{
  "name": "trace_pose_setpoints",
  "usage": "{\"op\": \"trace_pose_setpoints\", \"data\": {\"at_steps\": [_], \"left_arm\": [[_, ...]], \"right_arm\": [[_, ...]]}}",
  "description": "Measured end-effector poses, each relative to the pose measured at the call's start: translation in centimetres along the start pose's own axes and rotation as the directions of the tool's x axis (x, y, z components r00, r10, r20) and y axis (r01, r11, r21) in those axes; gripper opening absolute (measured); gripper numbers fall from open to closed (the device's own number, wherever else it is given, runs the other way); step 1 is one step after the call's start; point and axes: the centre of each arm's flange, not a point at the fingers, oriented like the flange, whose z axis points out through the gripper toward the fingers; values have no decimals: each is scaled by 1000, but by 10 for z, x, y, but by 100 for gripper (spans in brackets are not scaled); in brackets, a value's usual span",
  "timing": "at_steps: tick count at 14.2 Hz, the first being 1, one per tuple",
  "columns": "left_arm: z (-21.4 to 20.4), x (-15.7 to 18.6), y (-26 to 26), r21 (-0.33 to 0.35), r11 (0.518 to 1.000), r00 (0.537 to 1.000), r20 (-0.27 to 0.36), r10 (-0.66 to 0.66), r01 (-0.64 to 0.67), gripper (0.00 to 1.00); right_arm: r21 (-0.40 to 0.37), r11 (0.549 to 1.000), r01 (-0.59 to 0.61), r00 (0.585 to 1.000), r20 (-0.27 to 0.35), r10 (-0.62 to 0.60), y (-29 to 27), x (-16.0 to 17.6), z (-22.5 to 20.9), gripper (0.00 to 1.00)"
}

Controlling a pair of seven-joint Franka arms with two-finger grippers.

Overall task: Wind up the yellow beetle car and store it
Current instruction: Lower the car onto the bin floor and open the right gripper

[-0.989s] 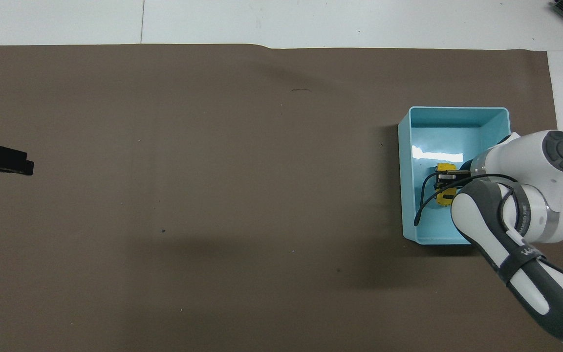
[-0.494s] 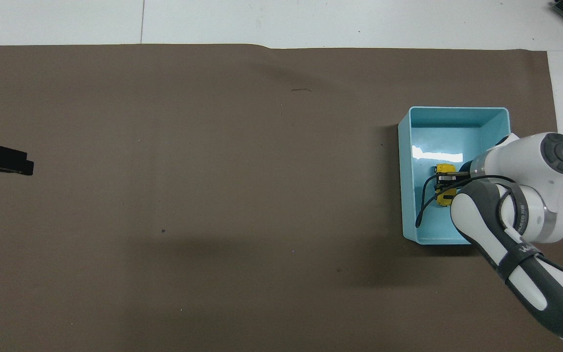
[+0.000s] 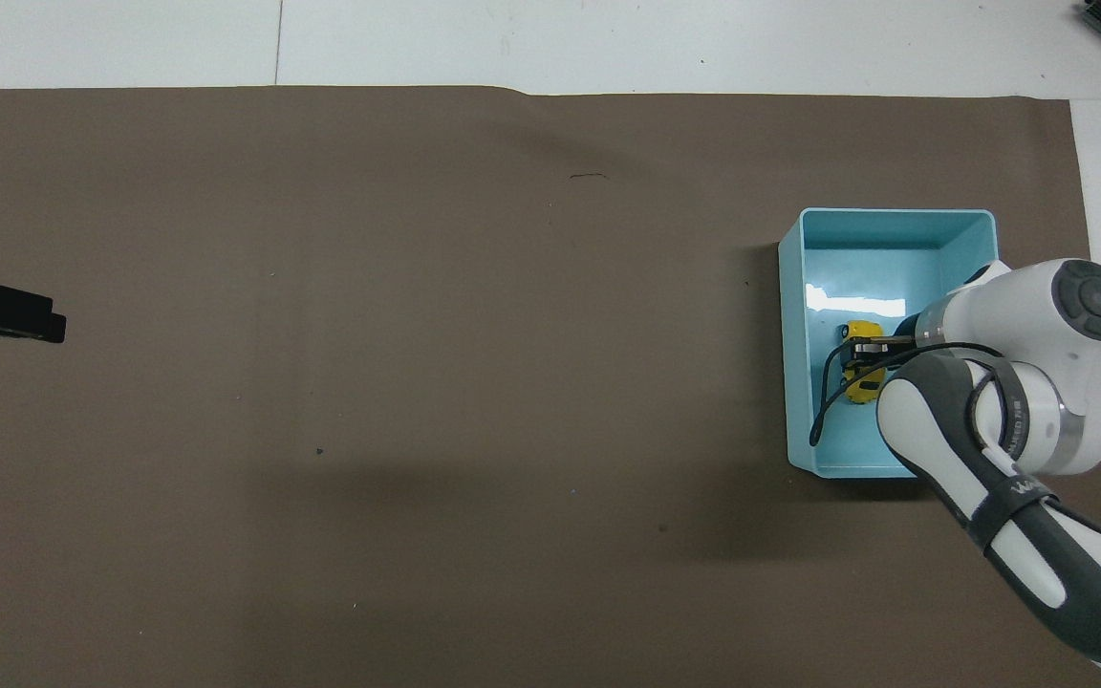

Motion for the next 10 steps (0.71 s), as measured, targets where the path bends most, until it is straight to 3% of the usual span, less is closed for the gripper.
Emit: {"op": "trace_pose_setpoints", "data": {"at_steps": [1,10], "left_arm": [[0,0,0,0,1000,1000,0,0,0,100],[0,0,0,0,1000,1000,0,0,0,100]], "right_arm": [[0,1000,1,1000,-8,-1,0,2,-3,99],[0,999,-44,999,0,44,-16,22,-81,100]]}}
